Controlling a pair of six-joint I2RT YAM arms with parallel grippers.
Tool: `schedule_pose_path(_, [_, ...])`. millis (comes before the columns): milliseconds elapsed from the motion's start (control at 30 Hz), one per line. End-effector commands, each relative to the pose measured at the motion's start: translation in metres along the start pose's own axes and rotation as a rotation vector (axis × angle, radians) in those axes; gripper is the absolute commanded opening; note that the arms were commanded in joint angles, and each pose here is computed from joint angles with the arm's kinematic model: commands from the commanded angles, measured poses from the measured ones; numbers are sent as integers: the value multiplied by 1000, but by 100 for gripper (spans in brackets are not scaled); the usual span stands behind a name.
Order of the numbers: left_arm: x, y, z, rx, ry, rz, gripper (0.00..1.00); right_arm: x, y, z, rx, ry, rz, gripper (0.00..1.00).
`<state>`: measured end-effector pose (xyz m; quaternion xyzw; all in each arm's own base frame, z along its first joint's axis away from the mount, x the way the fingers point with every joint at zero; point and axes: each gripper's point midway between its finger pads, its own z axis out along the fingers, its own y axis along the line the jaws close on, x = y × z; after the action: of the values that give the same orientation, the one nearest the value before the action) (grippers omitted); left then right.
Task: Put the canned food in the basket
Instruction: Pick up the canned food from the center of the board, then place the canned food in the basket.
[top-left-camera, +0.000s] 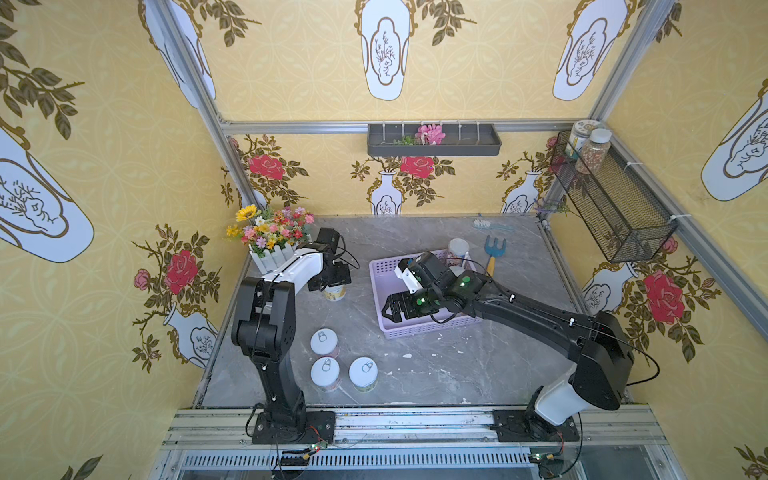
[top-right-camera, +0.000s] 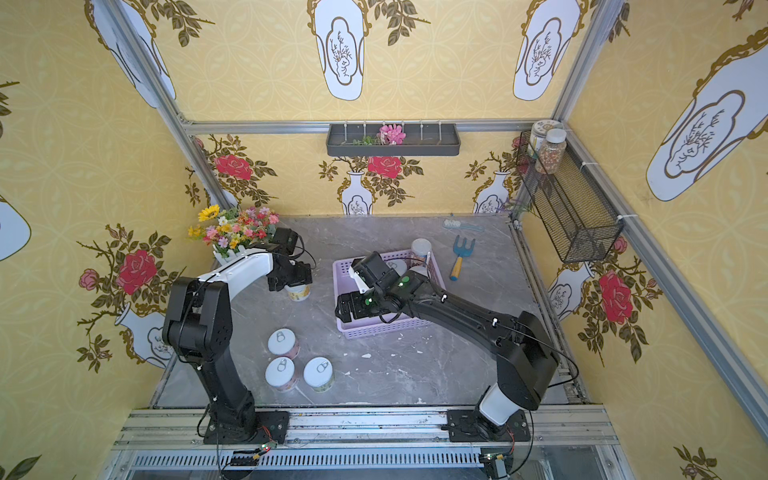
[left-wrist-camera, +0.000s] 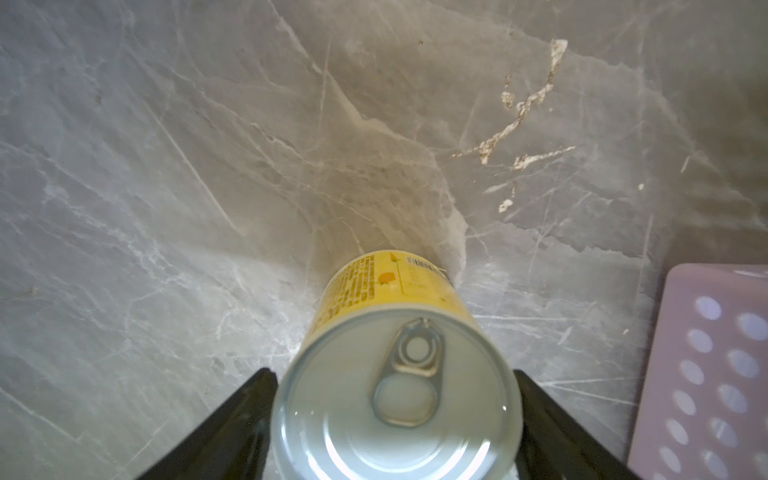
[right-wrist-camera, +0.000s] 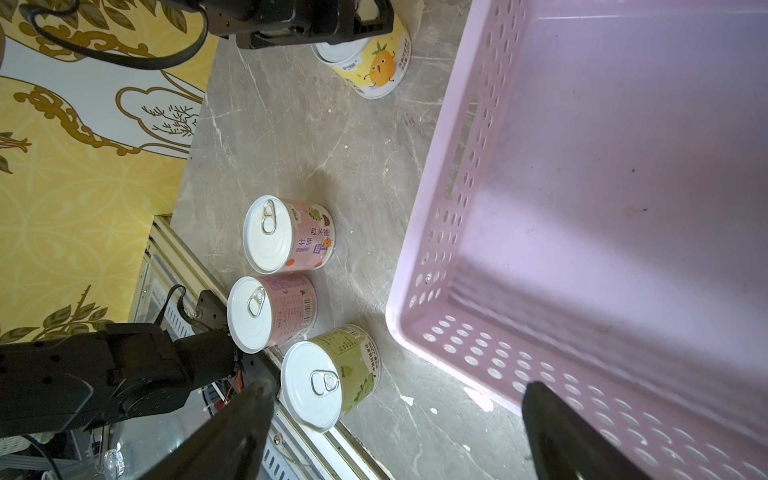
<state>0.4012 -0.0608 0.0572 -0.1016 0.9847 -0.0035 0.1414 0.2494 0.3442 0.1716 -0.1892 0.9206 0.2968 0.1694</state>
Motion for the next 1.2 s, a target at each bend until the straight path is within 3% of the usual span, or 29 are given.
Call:
schedule_pose_path(0, [2,-2,2,10,14,4,88,0,1,-3,-1,-7,0,97])
schedule_pose_path(700, [5,4,-11,-1,-6,-3,74,-2,0,-4,7,-18,9,97])
schedule_pose_path(1000, [4,4,-53,19,-73,-6,74,-9,-2,-11,22,-78,14,97])
schedule_pose_path(1167, [9,-19,-93,73,-152,50,73,-15,0,-18,1,-137,10,97])
